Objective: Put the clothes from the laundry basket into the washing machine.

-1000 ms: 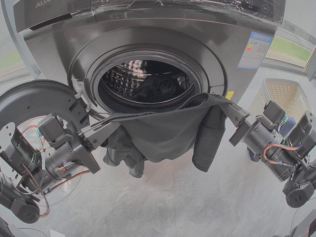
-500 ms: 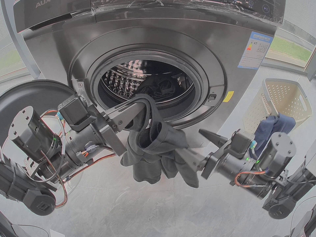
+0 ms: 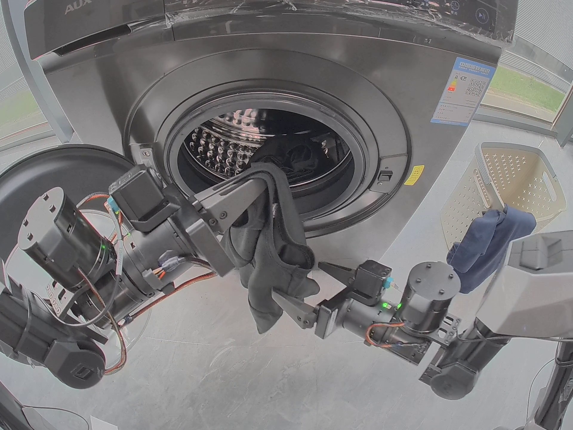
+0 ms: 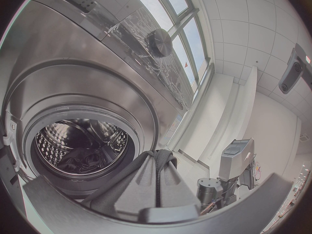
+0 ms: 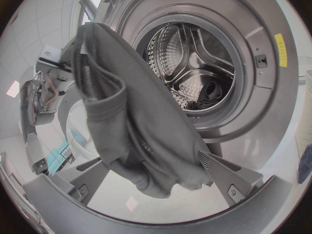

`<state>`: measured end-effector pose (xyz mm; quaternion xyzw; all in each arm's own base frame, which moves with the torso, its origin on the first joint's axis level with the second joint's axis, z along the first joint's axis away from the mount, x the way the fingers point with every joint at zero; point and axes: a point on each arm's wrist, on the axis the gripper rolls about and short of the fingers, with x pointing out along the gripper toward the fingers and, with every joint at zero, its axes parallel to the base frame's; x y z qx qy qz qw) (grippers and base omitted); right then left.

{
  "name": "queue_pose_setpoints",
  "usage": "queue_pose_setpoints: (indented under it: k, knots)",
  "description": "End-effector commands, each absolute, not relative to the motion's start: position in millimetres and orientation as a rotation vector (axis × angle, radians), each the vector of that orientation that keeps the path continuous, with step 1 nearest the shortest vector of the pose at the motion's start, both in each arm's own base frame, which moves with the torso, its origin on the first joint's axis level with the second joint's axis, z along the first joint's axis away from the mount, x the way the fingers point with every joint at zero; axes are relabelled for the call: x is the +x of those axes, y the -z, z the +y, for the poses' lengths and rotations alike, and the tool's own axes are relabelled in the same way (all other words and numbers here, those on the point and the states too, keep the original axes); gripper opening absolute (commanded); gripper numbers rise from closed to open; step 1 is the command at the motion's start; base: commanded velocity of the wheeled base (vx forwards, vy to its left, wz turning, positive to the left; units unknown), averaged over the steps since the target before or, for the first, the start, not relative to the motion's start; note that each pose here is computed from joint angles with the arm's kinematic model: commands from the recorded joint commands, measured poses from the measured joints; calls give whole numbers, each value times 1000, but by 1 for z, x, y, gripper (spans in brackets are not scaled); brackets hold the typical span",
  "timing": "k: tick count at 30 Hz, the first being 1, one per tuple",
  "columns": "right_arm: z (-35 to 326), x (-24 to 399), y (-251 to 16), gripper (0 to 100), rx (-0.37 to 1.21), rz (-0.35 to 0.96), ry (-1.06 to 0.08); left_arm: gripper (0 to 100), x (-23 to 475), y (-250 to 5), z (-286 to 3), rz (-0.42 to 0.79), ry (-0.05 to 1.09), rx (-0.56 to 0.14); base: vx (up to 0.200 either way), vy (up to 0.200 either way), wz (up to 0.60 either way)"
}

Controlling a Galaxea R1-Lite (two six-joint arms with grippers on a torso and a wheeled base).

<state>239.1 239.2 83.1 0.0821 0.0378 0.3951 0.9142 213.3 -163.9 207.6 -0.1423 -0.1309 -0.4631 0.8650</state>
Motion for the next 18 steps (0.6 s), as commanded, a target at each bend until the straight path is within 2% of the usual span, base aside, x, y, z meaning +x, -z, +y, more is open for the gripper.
queue_pose_setpoints:
  k: [1,10,18]
  knots:
    - [256,275,-64,100,172,49,-784,0,211,-209,-162,-280,972,-299,0,0,0]
    - [260,306,-65,100,183,-30,-748,0,209,-209,-162,-286,976,-301,0,0,0]
    - [263,319,-55,100,183,-34,-734,0,210,-211,-162,-292,978,-301,0,0,0]
